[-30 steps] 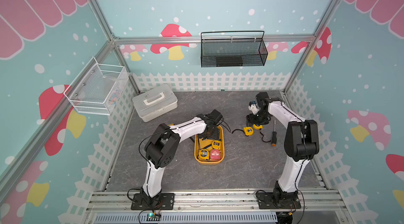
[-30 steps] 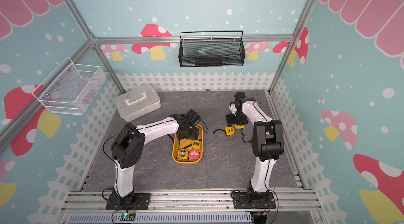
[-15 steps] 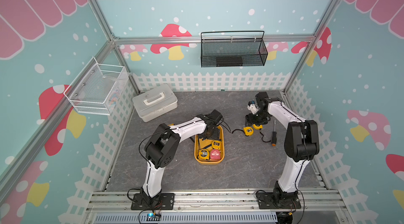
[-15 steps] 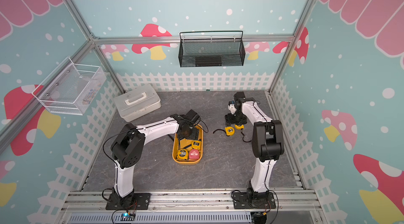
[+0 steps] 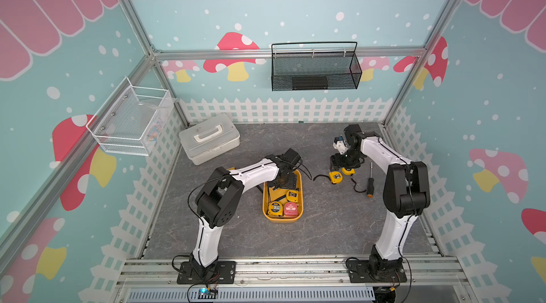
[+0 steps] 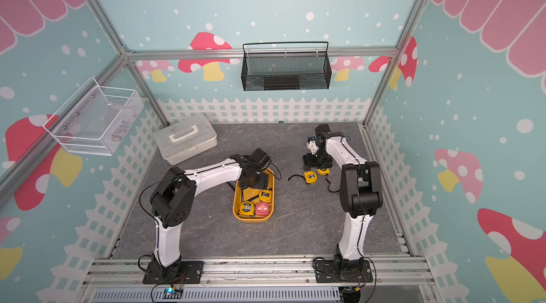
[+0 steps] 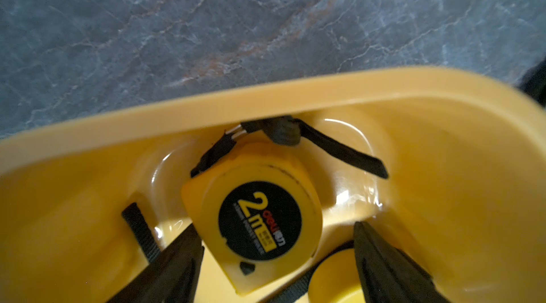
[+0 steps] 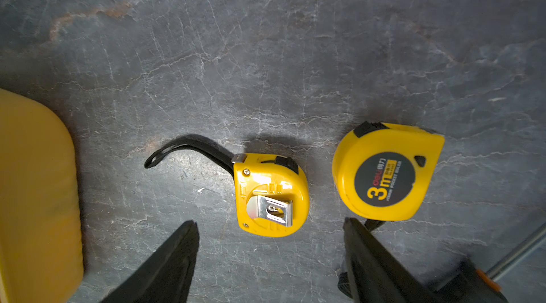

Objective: Take the tape measure out of the storage box
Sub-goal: Pick up the tape measure from the storage box.

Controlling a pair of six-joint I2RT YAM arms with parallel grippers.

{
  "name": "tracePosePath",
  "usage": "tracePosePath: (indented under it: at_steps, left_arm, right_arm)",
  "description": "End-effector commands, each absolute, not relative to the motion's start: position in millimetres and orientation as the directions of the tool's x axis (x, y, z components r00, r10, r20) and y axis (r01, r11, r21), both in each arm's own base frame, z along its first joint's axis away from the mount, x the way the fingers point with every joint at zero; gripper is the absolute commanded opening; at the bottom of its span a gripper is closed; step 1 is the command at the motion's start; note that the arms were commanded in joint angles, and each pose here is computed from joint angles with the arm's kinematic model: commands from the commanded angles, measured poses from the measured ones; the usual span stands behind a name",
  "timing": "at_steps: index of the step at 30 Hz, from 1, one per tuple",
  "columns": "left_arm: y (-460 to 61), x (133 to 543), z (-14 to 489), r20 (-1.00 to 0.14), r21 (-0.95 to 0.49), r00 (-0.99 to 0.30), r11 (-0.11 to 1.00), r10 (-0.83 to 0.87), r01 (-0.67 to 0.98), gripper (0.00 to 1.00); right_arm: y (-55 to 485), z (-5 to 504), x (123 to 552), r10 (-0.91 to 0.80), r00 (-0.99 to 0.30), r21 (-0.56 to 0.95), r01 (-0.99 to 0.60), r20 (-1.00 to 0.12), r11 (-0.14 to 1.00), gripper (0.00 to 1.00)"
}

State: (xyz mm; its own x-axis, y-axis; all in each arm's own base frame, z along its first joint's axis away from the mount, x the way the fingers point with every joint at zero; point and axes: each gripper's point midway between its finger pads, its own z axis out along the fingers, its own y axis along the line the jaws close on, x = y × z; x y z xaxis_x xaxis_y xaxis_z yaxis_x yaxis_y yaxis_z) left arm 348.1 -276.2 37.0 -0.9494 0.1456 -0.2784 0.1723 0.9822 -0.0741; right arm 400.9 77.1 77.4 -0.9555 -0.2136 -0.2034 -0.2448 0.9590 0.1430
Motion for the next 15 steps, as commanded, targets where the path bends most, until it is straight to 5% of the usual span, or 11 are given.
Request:
tracePosePath:
  at_steps: [1, 15]
  left_arm:
    - [-274.9, 353.8, 35.5, -0.293, -0.052, -0.941, 0.980, 0.170, 0.194, 0.81]
    - [-272.4, 359.6, 34.0, -0.296, -0.028, -0.931, 0.972, 0.215, 0.233, 0.77]
  right_arm:
    - [78.6, 78.4, 394.9, -0.228, -0.954, 0.140, -0.257, -0.194, 0.956, 0.78]
    - [79.6, 78.1, 395.2, -0.224, -0.956, 0.146, -0.253, -0.191, 0.956, 0.78]
